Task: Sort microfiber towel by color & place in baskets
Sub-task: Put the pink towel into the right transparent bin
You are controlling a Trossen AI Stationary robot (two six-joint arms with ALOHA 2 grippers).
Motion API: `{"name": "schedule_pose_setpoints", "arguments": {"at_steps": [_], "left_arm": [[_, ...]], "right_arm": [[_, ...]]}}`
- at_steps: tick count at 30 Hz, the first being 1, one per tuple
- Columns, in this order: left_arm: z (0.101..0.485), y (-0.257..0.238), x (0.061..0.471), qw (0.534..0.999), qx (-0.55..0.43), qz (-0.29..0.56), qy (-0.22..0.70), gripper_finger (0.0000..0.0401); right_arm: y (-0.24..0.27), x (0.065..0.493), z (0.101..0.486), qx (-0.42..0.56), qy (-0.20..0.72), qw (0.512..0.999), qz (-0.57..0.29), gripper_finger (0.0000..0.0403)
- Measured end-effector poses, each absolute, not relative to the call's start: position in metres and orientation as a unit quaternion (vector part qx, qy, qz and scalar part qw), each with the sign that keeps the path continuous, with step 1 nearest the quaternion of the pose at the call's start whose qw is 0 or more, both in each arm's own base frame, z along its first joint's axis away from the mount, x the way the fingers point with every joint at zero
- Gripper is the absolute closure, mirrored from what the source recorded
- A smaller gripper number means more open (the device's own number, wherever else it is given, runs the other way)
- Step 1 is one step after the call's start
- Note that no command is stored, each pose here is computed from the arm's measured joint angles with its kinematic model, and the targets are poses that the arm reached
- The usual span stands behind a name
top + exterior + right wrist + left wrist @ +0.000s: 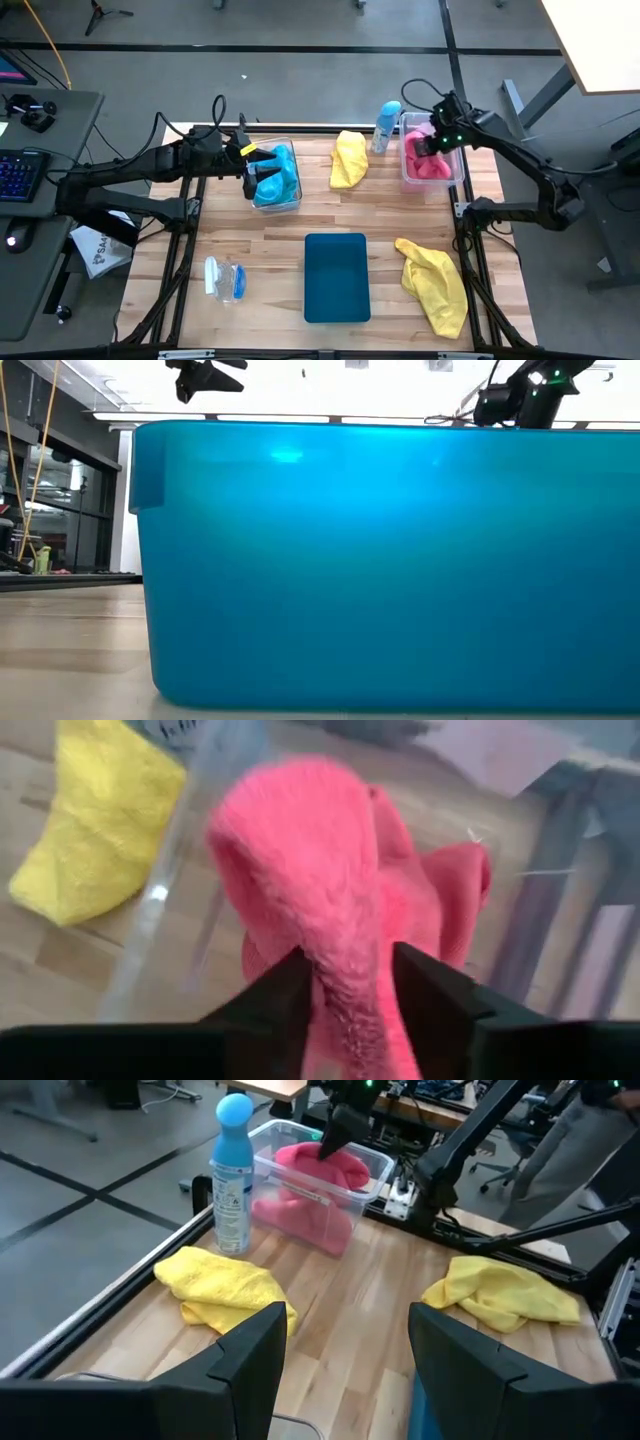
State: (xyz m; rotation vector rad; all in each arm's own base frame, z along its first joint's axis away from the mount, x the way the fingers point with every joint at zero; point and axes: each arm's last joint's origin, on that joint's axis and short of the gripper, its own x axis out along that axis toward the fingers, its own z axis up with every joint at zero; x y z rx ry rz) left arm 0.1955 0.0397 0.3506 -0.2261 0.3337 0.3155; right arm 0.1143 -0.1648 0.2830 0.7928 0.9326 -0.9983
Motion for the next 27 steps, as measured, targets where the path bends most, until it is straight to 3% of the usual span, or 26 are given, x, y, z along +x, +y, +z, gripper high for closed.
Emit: {"name": "schedule_pose_setpoints", "arguments": {"at_steps": [6,11,20,27], "left_arm": [[0.351,0.04,0.196,0.971,-0.077,0.15,0.171,0.0201],[0.351,0.04,0.196,0.972,-0.051,0.147,0.174,0.0201],[0.353,0.039,0.189,0.974,0.018,0.132,0.182,0.0201],[0.364,0.033,0.156,0.974,0.048,0.143,0.172,0.0201]], "right_arm": [[-0.165,0.115,0.323,0.374,0.365,0.713,-0.468,0.0179],[-0.168,0.118,0.344,0.422,0.306,0.71,-0.474,0.0159],[-0.183,0.123,0.326,0.465,0.253,0.657,-0.537,0.0195],[-0.189,0.129,0.316,0.488,0.166,0.623,-0.588,0.0271]]}}
